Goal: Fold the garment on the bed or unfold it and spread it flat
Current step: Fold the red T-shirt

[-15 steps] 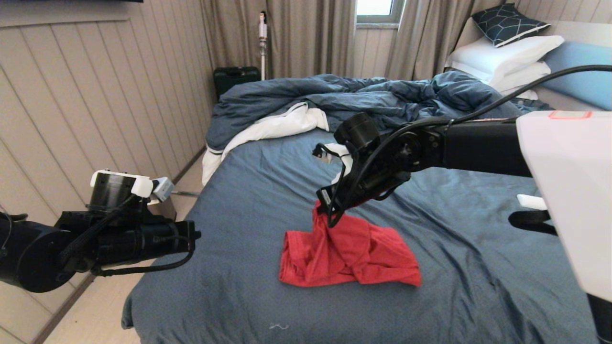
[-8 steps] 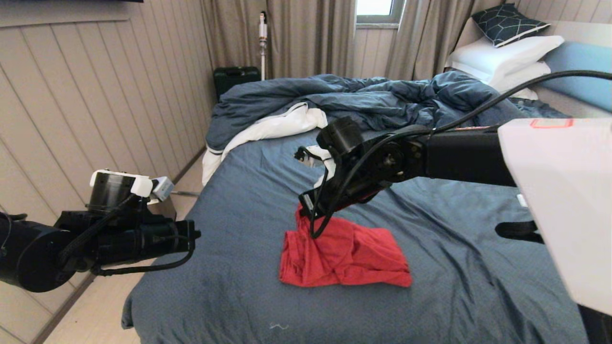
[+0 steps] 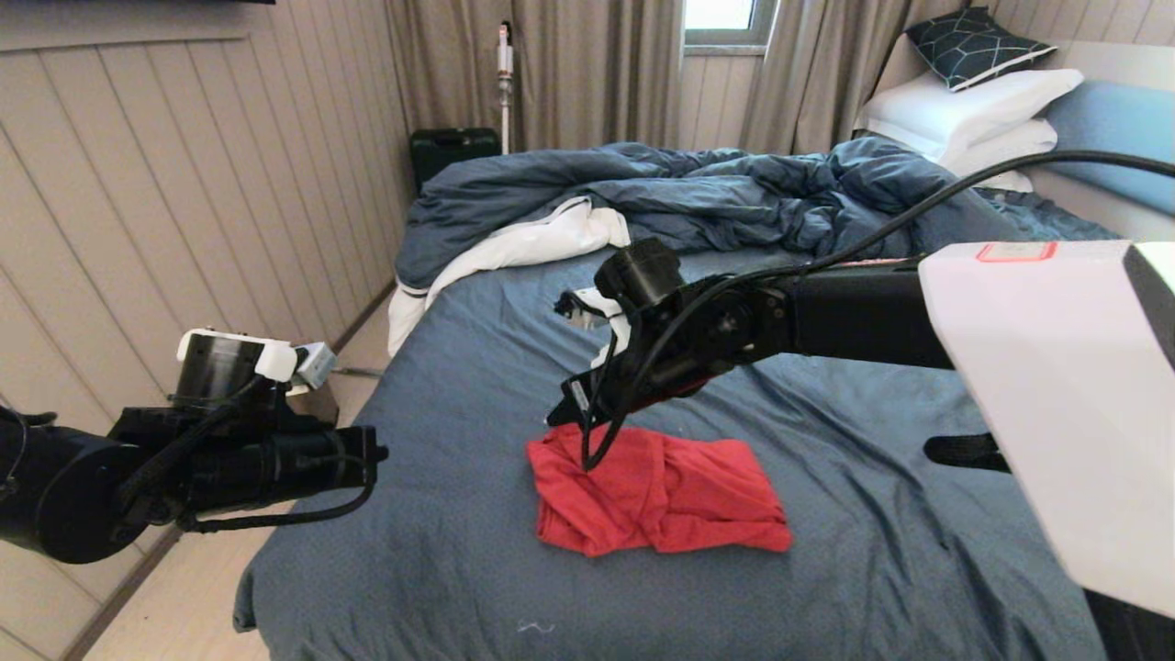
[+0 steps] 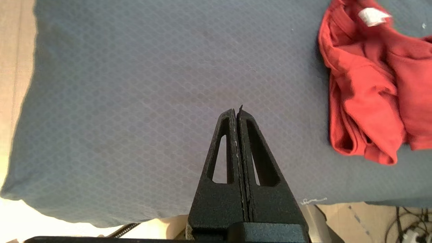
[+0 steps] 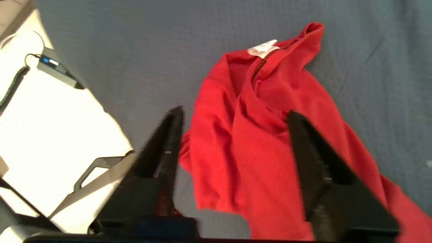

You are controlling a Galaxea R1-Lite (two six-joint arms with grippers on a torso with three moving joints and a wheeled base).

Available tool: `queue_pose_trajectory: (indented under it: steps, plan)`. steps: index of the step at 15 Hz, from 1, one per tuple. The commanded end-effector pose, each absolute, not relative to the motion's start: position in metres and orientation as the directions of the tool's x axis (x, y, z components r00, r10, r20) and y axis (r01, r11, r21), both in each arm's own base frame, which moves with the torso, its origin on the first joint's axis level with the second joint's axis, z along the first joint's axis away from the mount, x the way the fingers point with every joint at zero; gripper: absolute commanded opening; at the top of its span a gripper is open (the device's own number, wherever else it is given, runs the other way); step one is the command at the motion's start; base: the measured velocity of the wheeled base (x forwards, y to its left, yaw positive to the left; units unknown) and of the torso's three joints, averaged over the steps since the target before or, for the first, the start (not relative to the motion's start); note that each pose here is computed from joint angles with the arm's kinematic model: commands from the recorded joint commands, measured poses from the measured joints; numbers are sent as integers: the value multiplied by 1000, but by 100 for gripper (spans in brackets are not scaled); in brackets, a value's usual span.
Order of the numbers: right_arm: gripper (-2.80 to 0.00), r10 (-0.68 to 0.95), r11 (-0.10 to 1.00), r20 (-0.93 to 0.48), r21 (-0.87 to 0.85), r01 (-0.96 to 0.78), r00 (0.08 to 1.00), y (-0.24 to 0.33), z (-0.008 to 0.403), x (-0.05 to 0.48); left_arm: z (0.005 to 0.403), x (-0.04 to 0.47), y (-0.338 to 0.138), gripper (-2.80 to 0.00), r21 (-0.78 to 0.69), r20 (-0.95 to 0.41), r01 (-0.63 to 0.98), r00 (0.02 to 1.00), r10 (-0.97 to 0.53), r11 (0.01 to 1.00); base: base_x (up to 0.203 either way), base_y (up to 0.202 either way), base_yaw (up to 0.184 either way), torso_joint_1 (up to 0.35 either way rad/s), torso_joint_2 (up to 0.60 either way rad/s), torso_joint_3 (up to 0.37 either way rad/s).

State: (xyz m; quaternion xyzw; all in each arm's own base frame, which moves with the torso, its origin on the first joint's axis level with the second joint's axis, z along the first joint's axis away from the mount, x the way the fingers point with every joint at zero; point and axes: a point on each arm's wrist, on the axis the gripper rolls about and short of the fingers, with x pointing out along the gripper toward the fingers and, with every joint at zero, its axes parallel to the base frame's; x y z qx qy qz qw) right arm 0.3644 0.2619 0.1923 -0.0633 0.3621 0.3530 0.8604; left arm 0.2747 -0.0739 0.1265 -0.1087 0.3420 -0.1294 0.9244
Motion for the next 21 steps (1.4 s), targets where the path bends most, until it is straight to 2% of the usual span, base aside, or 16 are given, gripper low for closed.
queue_pose_trajectory:
  steps: [1,3,5,6,8,14,21]
  plan:
    - [0,578,742,-633,145,-655,515,254,215,356,126,275,-74,-280,-292,-603,166,732,-316,942,0,0,0,0,0,0]
    - [0,571,759,-615,143,-636,543,239,232,352,127,274,-75,-280,-292,-602,169,732,-318,941,0,0,0,0,0,0]
    - [0,510,813,-642,143,-564,573,214,227,360,128,273,-75,-280,-292,-600,171,733,-320,941,0,0,0,0,0,0]
    - [-280,465,844,-661,132,-519,589,208,222,363,127,273,-76,-280,-293,-601,173,732,-322,940,0,0,0,0,0,0]
    - [-280,389,884,-697,97,-457,603,202,208,367,127,272,-78,-280,-295,-603,177,728,-326,939,0,0,0,0,0,0]
    - [-280,280,920,-779,51,-388,562,194,162,384,124,268,-86,-280,-298,-611,200,712,-347,933,0,0,0,0,0,0]
    - [-280,299,903,-778,44,-426,552,218,143,386,125,267,-85,-280,-299,-609,198,713,-347,933,0,0,0,0,0,0]
